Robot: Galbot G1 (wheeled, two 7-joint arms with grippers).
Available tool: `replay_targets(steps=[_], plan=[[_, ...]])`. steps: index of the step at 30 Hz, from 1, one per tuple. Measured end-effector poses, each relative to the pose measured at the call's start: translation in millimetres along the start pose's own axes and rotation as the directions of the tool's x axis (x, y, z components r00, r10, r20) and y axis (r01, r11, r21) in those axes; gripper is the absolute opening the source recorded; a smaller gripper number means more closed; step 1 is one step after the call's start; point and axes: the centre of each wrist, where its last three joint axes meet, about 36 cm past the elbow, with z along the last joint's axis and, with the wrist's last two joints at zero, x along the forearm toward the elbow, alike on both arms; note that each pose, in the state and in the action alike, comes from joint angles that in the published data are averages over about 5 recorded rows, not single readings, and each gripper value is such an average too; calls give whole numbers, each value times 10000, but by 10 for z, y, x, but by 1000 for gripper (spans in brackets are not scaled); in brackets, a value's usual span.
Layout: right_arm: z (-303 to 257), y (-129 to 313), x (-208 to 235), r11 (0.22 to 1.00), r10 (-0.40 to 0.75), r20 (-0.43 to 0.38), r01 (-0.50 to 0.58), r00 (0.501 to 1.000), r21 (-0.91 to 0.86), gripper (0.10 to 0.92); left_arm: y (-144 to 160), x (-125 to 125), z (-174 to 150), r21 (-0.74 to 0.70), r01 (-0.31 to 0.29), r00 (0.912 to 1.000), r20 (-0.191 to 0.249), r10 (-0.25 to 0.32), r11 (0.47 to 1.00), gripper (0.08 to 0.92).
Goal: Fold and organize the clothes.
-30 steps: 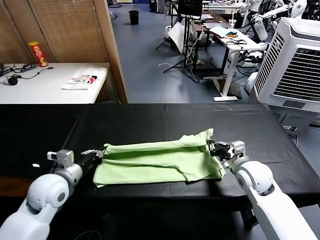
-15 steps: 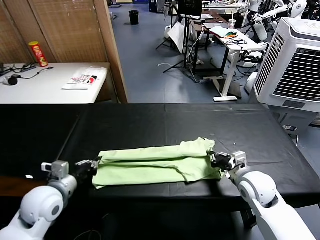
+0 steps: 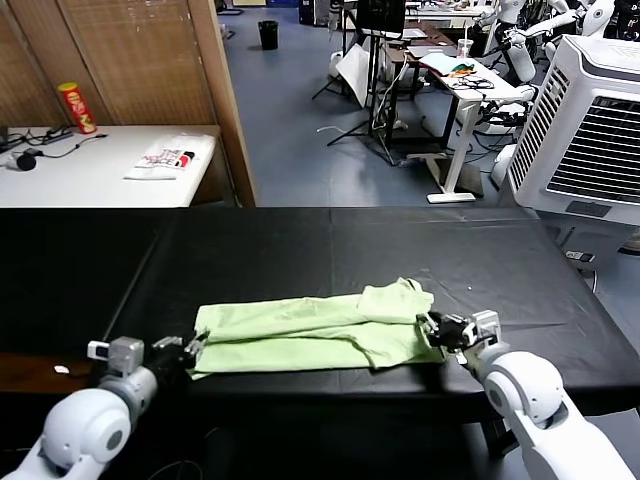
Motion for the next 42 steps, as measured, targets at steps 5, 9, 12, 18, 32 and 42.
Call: replay_targets(steps=[5, 9, 12, 18, 32, 42], plan=[[-119, 33, -215, 9988, 481, 419, -477, 9980, -125, 796, 53, -91, -87, 292, 83, 9992, 380, -94, 9995, 772], [-147, 69, -518, 9986, 518, 622, -513, 9967, -96, 798, 82, -250, -127, 639, 113, 9976, 677, -156, 9979, 796], [-133, 92, -747, 9988, 484, 448, -478, 9978, -145, 796, 107, -393, -133, 966, 75, 9974, 709, -144, 9953, 798], [-68, 164, -1046, 9993, 340, 8, -340, 9994, -184, 715, 153, -663, -67, 1712, -42, 9992, 401, -27, 9852, 798], [84, 253, -1243, 9995, 270, -430, -277, 9987, -169, 477, 228, -840, 85, 2333, 102, 9999, -108, -79, 9723, 628], [225, 298, -1259, 9930, 1170, 211, -1165, 9929, -211, 156, 129, -855, 84, 2220, 32, 9984, 543, -156, 9750, 153]])
